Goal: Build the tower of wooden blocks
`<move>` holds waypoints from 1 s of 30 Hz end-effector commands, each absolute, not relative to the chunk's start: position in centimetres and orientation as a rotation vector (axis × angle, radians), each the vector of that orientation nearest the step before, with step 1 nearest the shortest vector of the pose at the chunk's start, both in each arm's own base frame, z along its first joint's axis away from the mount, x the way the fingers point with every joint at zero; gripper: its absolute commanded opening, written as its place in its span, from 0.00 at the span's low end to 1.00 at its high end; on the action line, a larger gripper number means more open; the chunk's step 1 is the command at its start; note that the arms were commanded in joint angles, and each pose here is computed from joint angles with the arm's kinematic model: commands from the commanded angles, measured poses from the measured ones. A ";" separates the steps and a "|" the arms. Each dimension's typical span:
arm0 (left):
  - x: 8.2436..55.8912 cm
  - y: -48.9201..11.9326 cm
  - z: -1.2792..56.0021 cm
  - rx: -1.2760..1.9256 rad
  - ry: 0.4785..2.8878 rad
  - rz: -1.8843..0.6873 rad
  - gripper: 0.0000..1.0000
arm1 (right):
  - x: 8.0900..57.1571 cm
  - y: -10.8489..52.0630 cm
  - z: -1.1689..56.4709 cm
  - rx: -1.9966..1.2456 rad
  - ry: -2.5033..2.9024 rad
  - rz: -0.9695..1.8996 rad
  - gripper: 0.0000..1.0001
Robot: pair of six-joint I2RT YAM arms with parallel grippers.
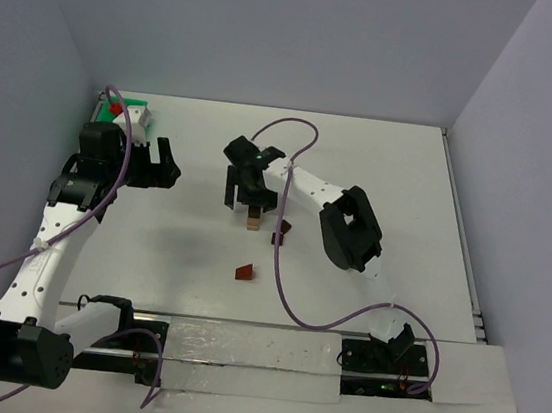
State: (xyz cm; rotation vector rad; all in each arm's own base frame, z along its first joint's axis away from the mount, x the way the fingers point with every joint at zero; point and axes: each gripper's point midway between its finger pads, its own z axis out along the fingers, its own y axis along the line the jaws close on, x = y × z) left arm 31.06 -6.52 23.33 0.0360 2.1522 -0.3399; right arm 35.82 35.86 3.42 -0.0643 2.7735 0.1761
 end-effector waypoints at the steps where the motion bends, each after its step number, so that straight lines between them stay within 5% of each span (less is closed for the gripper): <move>1: 31.5 -6.7 24.6 0.049 2.099 -0.358 0.99 | 36.5 36.7 5.4 -0.094 2.718 0.198 0.93; 30: 31.3 -6.7 24.5 0.054 2.100 -0.357 0.99 | 36.8 35.5 3.3 -0.160 2.682 0.043 0.68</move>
